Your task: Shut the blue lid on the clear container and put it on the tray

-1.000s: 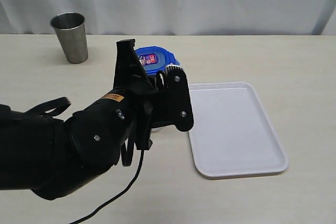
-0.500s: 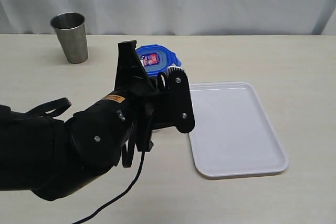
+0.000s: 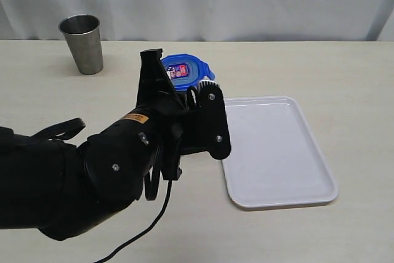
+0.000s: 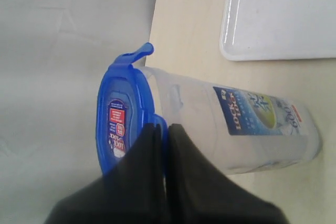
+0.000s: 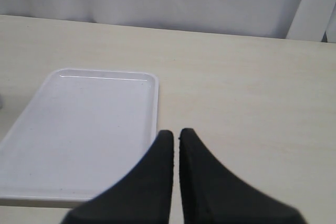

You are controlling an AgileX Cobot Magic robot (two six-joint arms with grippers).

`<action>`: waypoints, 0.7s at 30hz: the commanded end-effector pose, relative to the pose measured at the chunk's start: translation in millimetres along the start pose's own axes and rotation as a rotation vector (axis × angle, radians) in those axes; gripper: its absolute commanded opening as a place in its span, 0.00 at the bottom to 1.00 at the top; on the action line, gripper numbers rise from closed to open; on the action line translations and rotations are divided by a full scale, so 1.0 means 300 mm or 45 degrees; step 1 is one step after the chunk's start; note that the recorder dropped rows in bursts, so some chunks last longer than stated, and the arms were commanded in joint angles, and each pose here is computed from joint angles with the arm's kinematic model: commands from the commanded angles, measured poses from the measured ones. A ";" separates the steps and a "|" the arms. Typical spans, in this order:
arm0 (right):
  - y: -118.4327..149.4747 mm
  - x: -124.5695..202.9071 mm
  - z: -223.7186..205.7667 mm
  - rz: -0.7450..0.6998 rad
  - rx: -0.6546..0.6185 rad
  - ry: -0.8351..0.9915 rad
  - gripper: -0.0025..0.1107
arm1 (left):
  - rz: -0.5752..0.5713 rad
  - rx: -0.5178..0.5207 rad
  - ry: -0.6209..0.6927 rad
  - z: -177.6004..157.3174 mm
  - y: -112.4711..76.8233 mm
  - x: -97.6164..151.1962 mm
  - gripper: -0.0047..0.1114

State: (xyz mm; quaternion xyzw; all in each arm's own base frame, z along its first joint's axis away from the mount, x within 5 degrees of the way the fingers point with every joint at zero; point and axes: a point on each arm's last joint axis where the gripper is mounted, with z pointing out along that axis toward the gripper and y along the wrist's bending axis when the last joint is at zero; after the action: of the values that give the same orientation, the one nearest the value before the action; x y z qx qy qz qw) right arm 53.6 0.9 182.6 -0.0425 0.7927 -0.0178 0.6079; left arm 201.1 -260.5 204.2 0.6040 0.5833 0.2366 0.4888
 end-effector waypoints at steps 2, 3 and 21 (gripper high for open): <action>0.001 0.002 0.000 -0.004 -0.003 -0.007 0.06 | 0.037 -0.007 0.001 -0.010 -0.005 -0.002 0.04; 0.001 0.002 0.000 -0.004 -0.003 -0.007 0.06 | 0.036 -0.015 0.008 -0.010 -0.003 -0.001 0.04; 0.001 0.002 0.000 -0.004 -0.003 -0.007 0.06 | 0.006 -0.001 0.032 -0.010 -0.006 0.005 0.04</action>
State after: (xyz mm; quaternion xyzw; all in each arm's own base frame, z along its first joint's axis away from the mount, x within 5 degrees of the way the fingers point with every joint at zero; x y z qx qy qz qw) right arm 53.6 0.9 182.6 -0.0425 0.7927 -0.0178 0.6079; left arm 199.0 -260.6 203.8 0.5978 0.5917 0.2360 0.4866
